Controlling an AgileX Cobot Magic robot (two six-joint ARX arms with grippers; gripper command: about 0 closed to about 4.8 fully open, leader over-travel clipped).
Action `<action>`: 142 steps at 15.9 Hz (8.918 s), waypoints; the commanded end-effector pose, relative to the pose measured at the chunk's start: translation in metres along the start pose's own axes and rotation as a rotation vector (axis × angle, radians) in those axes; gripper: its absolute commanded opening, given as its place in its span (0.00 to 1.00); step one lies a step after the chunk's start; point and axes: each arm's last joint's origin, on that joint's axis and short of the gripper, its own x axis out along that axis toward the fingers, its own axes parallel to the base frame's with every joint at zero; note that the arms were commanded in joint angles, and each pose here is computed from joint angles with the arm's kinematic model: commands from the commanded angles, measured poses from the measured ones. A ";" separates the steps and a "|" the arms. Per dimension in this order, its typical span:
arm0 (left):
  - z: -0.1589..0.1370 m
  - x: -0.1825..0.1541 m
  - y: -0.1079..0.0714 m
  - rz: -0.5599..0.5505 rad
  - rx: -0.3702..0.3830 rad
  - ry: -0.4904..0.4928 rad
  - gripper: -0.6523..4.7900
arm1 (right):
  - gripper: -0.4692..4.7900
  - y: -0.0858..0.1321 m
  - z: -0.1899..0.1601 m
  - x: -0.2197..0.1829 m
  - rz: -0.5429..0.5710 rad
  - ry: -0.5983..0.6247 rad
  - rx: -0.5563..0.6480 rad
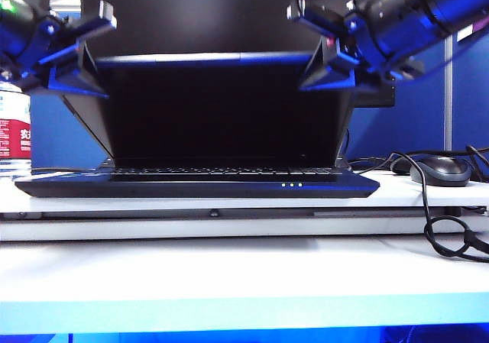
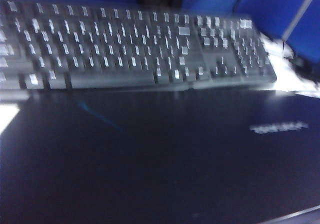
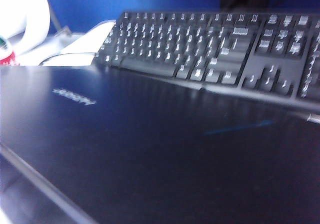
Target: Open the lid of the black laptop.
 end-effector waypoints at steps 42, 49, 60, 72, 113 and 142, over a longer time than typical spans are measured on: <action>0.101 0.004 -0.014 -0.038 0.139 -0.249 0.15 | 0.11 -0.017 0.135 0.033 -0.083 -0.263 -0.124; 0.094 0.029 -0.010 0.002 0.134 -0.289 0.15 | 0.11 -0.024 0.136 0.033 -0.094 -0.260 -0.135; 0.091 0.046 -0.003 0.035 0.131 -0.372 0.15 | 0.11 -0.034 0.139 0.032 -0.110 -0.277 -0.144; 0.106 0.069 0.009 0.058 0.156 -0.384 0.15 | 0.11 -0.036 0.151 0.052 -0.105 -0.301 -0.171; 0.188 0.017 -0.004 -0.214 0.123 -0.370 0.15 | 0.11 -0.028 0.213 0.008 0.024 -0.225 -0.160; 0.040 -0.228 -0.025 -0.189 -0.103 -0.272 0.16 | 0.11 0.024 0.081 -0.270 -0.044 -0.295 -0.073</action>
